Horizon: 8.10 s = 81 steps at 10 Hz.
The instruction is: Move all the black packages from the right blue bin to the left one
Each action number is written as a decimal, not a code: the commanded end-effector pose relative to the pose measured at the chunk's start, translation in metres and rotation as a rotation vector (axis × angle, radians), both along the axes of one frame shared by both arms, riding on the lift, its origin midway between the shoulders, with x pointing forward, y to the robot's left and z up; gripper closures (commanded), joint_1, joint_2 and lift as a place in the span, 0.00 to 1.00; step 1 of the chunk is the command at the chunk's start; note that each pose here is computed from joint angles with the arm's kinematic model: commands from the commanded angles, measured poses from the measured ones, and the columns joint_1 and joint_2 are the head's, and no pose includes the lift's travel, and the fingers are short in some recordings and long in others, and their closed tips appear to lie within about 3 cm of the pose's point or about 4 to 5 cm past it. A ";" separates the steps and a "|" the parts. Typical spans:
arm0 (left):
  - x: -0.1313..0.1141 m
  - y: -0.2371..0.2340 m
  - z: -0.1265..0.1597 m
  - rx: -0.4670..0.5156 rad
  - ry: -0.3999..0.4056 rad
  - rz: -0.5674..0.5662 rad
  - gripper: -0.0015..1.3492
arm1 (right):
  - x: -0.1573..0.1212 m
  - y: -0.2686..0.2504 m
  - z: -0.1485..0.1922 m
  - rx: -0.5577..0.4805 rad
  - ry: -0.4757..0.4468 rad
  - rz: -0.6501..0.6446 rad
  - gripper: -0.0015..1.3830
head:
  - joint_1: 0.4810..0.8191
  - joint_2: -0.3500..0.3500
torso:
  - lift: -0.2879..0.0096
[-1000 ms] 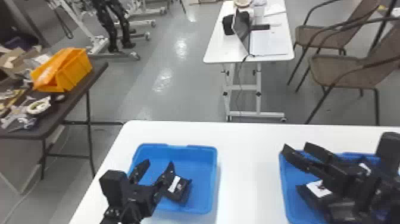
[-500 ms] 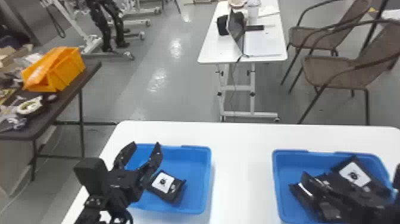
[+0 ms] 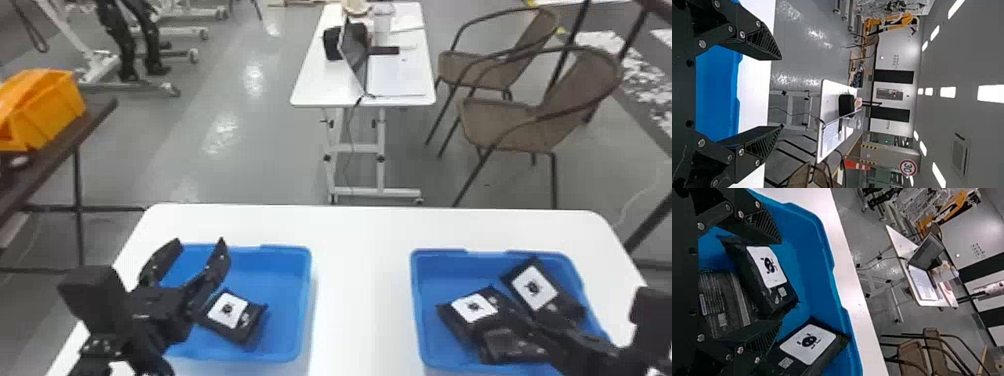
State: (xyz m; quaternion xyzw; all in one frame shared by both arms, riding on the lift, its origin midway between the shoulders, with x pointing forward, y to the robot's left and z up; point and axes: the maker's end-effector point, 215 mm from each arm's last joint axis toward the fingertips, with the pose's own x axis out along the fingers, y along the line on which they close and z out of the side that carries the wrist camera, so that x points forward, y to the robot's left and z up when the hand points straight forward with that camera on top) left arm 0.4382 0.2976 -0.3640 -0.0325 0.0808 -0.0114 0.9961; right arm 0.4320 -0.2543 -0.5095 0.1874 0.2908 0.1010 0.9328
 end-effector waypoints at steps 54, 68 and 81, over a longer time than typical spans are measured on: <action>0.012 0.009 -0.046 0.119 0.115 -0.046 0.39 | 0.103 0.193 0.145 0.298 -0.284 0.494 0.12 | 0.63 0.87 | 0.82; 0.005 0.044 -0.036 0.221 0.135 -0.148 0.17 | 0.007 -0.104 0.030 -0.392 -0.099 -0.010 0.12 | 0.63 0.48 | 0.82; 0.001 0.040 -0.048 0.134 0.135 -0.150 0.15 | 0.068 -0.079 -0.042 -0.385 -0.029 0.050 0.12 | 0.63 0.52 | 0.82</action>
